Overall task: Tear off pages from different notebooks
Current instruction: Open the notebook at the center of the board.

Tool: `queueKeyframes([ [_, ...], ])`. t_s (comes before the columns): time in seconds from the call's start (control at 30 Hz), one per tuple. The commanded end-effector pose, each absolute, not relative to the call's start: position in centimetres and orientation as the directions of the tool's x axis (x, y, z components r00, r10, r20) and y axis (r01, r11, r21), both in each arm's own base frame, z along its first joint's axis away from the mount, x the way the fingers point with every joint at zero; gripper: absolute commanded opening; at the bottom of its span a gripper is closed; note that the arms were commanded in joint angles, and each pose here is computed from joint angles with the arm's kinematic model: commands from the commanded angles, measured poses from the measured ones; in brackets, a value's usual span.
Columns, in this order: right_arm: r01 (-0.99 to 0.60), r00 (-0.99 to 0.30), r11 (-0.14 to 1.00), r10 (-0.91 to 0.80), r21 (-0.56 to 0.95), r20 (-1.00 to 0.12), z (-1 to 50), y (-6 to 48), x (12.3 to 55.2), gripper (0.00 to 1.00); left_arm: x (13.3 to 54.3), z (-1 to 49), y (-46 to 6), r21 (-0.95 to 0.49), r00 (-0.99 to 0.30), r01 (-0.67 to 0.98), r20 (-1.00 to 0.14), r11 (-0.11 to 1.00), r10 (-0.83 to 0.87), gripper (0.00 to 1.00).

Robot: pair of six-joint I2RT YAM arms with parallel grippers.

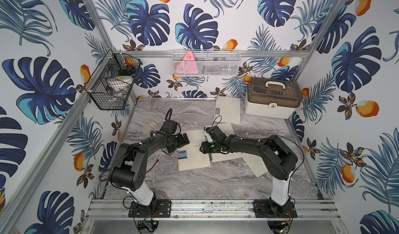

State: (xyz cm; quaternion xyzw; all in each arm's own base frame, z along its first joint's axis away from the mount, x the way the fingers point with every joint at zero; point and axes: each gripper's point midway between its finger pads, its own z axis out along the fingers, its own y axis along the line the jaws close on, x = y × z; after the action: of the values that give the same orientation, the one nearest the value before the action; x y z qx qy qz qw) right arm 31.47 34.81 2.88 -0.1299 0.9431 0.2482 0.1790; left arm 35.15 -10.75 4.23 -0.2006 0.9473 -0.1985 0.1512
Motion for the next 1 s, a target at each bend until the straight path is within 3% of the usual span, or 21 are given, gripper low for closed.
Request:
queueKeyframes([
  [0.0, -0.341, -0.905, 0.821, -0.154, 0.459, -0.396, 3.7, 35.6, 31.1, 0.57, 35.0, 4.3, -10.8, -0.441, -0.877, -0.318, -0.198, 0.839, -0.437, 0.99],
  [0.57, -0.417, -0.865, 0.808, -0.212, 0.417, -0.455, 7.0, 37.5, 31.3, 0.52, 35.1, 4.9, -11.3, -0.467, -0.880, -0.306, -0.194, 0.830, -0.434, 0.99],
  [0.97, -0.325, -0.934, 0.515, -0.042, 0.793, -0.356, 10.2, 41.4, 28.7, 0.50, 35.1, 5.1, -11.9, -0.544, -0.864, -0.327, -0.159, 0.773, -0.478, 0.99],
])
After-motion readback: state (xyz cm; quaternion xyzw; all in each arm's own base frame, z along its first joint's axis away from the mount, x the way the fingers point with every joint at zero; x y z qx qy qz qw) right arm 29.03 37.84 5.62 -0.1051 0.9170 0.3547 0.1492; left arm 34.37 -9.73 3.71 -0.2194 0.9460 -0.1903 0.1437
